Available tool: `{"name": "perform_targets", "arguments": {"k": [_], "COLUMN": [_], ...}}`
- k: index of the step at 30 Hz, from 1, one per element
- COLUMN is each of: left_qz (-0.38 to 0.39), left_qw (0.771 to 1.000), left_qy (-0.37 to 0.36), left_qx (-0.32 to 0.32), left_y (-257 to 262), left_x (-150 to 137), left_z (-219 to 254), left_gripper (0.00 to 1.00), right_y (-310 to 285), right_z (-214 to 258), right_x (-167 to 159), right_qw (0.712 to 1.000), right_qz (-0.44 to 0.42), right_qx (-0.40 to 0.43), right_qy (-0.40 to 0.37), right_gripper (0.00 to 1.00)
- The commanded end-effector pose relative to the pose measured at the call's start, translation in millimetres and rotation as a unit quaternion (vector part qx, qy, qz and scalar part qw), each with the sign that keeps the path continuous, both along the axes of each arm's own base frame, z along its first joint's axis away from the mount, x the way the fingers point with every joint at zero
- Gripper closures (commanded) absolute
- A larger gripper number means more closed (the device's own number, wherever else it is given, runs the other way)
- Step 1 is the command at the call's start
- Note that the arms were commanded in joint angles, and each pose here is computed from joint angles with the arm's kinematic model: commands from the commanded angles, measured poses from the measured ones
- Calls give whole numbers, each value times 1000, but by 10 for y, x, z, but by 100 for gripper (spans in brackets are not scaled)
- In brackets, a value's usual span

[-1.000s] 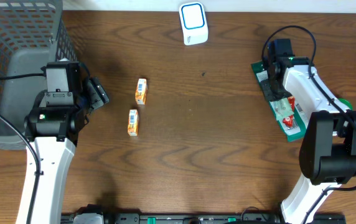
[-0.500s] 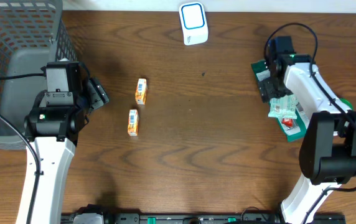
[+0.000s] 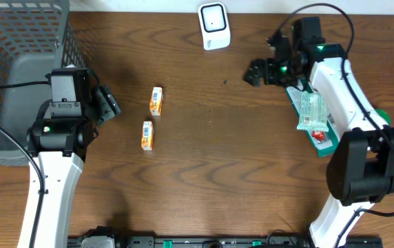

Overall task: Scan the item barcode
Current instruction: 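Move the right gripper left to the upper orange tissue pack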

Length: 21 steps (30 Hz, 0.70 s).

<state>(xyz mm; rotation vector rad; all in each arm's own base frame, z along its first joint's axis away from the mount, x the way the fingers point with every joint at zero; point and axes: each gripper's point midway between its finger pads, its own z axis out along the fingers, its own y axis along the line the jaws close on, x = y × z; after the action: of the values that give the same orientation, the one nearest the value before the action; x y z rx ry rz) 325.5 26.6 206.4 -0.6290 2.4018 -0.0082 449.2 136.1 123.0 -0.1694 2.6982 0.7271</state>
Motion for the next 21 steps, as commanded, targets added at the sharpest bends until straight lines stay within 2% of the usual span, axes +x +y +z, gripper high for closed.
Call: {"name": "perform_targets", "arguments": {"k": [1, 7, 13, 19, 21], "left_qz": [4, 4, 4, 4, 4], "left_qw": [1000, 1000, 1000, 1000, 1000], "left_qy": [3, 3, 3, 3, 3], "left_qx": [7, 7, 7, 7, 7], "left_y": [36, 36, 36, 36, 36], "left_x": [-8, -8, -8, -8, -8], "left_z": [-5, -5, -5, -5, -5], "left_gripper": [17, 18, 17, 17, 18], "right_y": [601, 951, 1428, 1985, 2159], "right_z": [306, 87, 25, -2, -48], "right_x": [-172, -222, -347, -534, -602], "right_qw": [991, 996, 993, 989, 989], "right_qz": [10, -66, -93, -77, -75], "right_qx": [124, 22, -71, -92, -88], "right_qy": [46, 48, -25, -87, -95], "right_gripper": [3, 10, 13, 27, 27]}}
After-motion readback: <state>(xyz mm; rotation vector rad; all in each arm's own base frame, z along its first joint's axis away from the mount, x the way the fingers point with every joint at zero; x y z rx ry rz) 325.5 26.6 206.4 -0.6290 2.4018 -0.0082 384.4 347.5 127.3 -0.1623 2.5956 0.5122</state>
